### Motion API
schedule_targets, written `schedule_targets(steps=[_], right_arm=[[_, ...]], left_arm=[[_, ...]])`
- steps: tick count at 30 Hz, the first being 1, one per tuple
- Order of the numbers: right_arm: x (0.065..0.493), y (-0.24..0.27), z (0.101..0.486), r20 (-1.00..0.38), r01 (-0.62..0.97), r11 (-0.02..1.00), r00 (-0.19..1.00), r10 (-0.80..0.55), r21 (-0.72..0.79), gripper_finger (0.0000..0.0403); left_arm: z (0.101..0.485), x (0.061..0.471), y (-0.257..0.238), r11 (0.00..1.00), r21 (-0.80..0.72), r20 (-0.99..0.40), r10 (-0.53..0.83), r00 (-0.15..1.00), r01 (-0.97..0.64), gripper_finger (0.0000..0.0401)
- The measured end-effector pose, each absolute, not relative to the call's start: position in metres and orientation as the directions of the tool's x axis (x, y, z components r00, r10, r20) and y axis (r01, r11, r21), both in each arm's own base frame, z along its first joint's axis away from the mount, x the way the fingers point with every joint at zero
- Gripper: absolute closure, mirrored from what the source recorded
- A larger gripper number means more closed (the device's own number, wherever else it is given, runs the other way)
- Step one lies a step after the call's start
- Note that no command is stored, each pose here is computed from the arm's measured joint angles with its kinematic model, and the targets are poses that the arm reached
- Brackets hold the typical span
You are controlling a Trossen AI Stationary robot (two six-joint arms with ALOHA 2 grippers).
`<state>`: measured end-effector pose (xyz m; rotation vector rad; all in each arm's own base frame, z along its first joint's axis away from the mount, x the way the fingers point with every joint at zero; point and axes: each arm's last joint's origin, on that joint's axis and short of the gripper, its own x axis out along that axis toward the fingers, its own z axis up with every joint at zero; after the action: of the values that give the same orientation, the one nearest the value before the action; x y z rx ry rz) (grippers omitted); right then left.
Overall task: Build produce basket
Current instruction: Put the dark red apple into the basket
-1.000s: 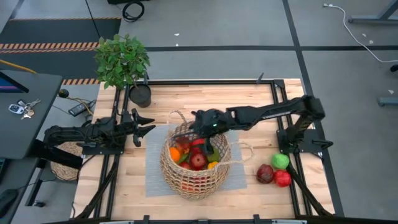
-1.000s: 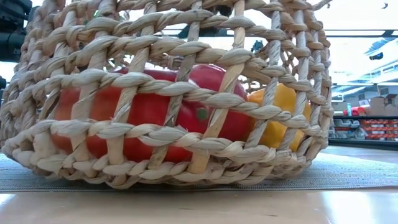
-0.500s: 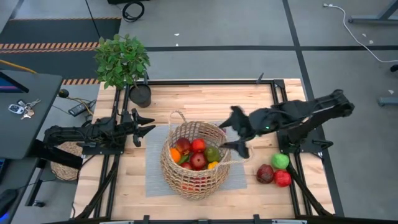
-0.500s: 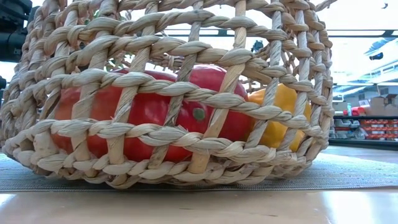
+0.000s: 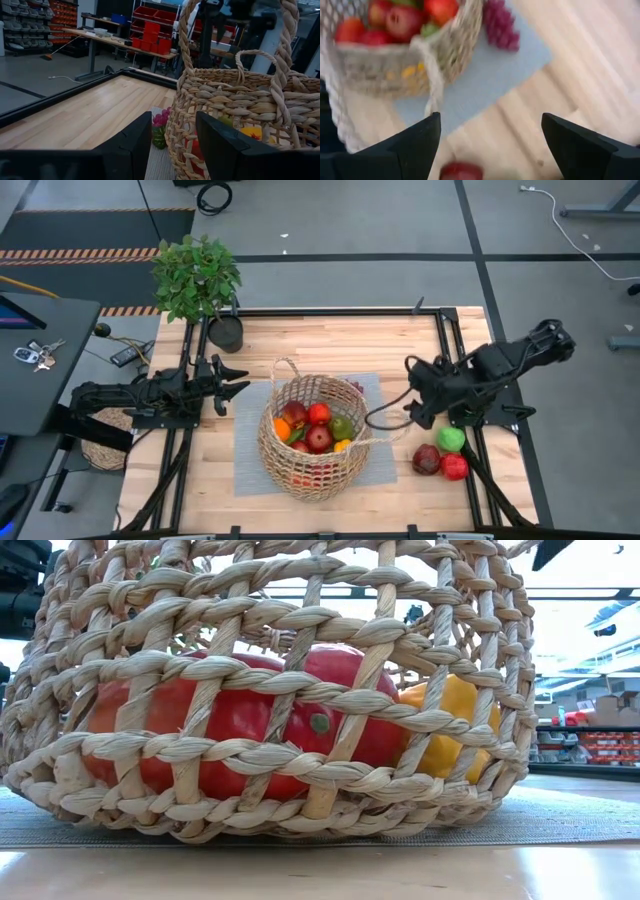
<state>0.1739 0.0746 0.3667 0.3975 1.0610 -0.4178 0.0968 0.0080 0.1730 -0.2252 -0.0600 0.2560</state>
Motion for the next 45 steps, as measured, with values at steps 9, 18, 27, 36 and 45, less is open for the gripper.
schedule_targets(steps=[9, 18, 27, 36, 45], right_arm=[[0.162, 0.115, 0.328, -0.94, 0.544, 0.82, 0.339, -0.019, 0.18, 0.0055], [0.137, 0.151, 0.295, -0.947, 0.594, 0.777, 0.32, 0.01, 0.209, 0.0055], [0.145, 0.176, 0.24, -0.957, 0.57, 0.815, 0.279, -0.076, 0.102, 0.0055], [0.141, 0.192, 0.21, -0.951, 0.562, 0.827, 0.27, -0.152, 0.028, 0.005], [0.135, 0.193, 0.175, -0.947, 0.559, 0.828, 0.247, -0.205, -0.033, 0.005]], left_arm=[[0.173, 0.097, 0.008, 0.943, -0.228, 0.03, 0.257, 0.966, -0.244, 0.0241], [0.173, 0.097, 0.008, 0.942, -0.228, 0.03, 0.258, 0.966, -0.245, 0.0241], [0.173, 0.097, 0.008, 0.943, -0.228, 0.03, 0.257, 0.966, -0.244, 0.0241], [0.173, 0.097, 0.008, 0.943, -0.228, 0.03, 0.258, 0.966, -0.244, 0.0241], [0.173, 0.097, 0.008, 0.942, -0.228, 0.03, 0.258, 0.966, -0.245, 0.0241]])
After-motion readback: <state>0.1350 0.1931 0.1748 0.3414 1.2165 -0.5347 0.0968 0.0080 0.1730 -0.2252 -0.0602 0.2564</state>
